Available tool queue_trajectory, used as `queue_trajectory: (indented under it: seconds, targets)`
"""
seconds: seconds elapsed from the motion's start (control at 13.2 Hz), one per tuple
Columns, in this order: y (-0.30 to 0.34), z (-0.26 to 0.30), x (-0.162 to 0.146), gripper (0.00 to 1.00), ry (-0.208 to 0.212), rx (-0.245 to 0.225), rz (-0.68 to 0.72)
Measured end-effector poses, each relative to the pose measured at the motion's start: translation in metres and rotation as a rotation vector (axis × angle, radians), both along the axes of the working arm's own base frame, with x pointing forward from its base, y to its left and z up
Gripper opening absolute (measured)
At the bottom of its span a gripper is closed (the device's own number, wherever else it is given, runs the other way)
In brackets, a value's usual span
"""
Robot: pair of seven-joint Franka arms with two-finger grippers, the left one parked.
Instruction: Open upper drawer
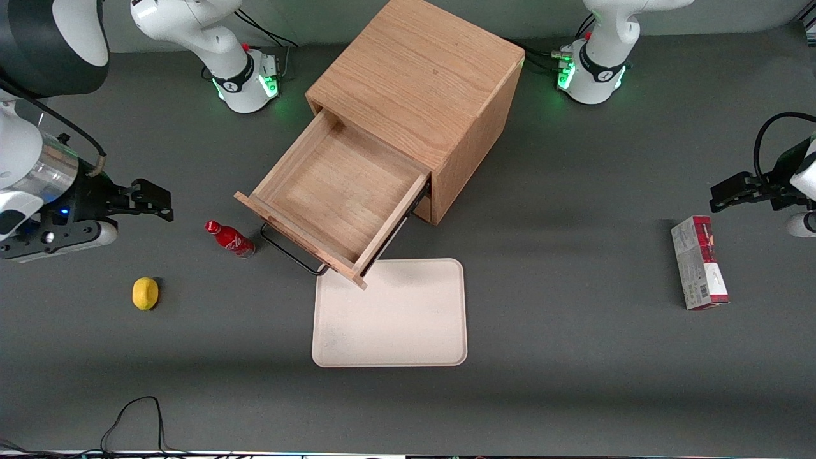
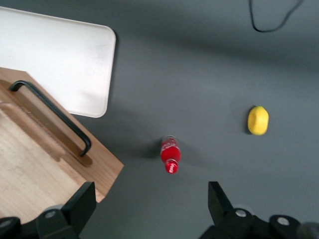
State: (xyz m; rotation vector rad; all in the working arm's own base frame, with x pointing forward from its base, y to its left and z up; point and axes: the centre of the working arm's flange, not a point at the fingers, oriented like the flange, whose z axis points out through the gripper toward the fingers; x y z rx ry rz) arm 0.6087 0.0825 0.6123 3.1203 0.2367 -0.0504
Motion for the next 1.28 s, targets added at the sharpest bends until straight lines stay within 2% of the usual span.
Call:
queue_trajectory:
  seconds: [0.23, 0.53, 0.76, 0.83, 1.06, 1.28]
  targets:
    - [-0.034, 0.008, 0.000, 1.00, -0.011, -0.003, -0.058]
    - [-0.091, 0.023, -0.015, 1.00, -0.023, 0.056, -0.124]
    - [-0.108, 0.029, -0.024, 1.00, -0.040, 0.078, -0.143]
    - [-0.111, 0.030, -0.026, 1.00, -0.058, 0.081, -0.148]
    - [-0.110, 0.025, -0.035, 1.00, -0.076, 0.080, -0.148]
    - [-0.105, 0.018, -0.038, 1.00, -0.068, 0.034, -0.131]
